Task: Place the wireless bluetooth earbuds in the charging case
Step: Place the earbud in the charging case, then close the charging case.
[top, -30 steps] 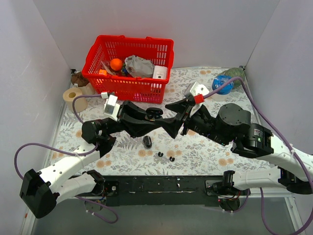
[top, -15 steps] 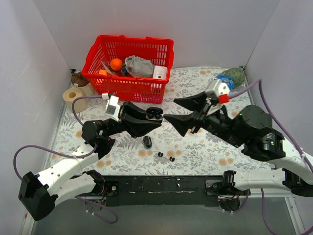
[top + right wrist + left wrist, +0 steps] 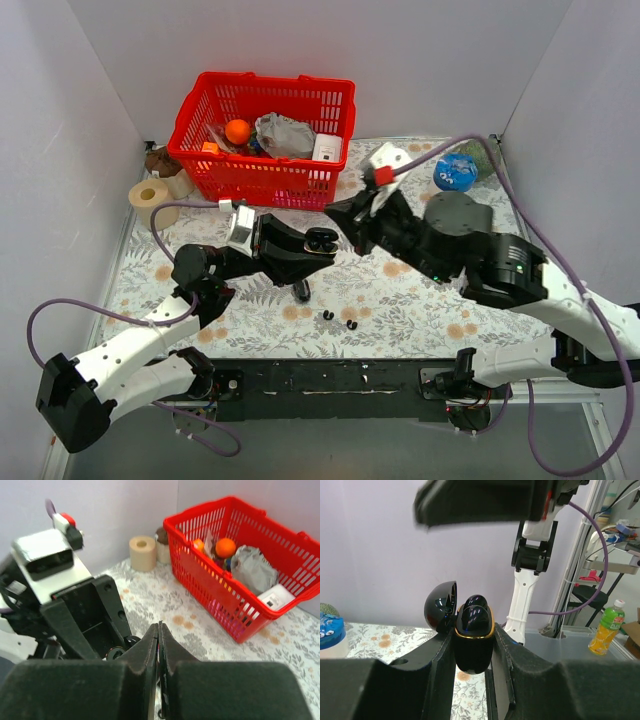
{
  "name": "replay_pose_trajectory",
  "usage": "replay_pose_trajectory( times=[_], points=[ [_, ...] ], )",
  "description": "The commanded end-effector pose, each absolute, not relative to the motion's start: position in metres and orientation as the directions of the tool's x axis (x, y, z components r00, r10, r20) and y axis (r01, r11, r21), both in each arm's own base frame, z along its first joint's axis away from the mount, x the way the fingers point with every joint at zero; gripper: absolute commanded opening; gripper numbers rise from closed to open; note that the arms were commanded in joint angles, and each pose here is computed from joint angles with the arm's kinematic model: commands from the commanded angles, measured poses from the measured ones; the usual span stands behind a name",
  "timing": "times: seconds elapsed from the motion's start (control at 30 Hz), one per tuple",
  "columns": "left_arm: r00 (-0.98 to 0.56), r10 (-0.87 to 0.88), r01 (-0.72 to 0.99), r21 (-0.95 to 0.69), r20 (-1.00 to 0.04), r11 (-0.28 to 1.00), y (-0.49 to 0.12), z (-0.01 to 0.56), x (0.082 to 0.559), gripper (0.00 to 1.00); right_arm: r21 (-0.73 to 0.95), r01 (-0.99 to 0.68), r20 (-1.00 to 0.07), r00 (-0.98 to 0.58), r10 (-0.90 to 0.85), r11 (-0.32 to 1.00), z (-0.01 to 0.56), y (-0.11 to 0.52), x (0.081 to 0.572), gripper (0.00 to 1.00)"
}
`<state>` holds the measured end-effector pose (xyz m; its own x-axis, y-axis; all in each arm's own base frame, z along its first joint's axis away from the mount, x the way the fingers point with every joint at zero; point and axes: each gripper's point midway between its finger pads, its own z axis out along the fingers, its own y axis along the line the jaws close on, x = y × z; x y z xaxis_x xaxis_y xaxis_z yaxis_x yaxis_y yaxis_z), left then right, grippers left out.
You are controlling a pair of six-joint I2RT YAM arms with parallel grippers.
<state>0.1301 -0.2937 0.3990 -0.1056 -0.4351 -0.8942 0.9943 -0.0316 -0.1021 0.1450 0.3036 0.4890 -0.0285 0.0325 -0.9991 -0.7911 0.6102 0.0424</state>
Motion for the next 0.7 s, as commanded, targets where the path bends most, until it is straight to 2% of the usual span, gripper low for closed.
replay_pose_trajectory(
  times=[0.0, 0.67],
  points=[
    [-0.016, -0.436, 0.999, -0.001, -0.900, -0.034, -0.289, 0.408, 0.117, 0.00, 0.022, -0.796, -0.996, -0.070, -0.056, 0.605, 0.475, 0.307, 0.144, 0.07],
    [0.016, -0.456, 0.999, -0.008, -0.890, 0.050, -0.286, 0.416, 0.130, 0.00, 0.070, -0.867, -0.984, -0.141, -0.108, 0.494, 0.454, 0.327, 0.122, 0.04]
  ],
)
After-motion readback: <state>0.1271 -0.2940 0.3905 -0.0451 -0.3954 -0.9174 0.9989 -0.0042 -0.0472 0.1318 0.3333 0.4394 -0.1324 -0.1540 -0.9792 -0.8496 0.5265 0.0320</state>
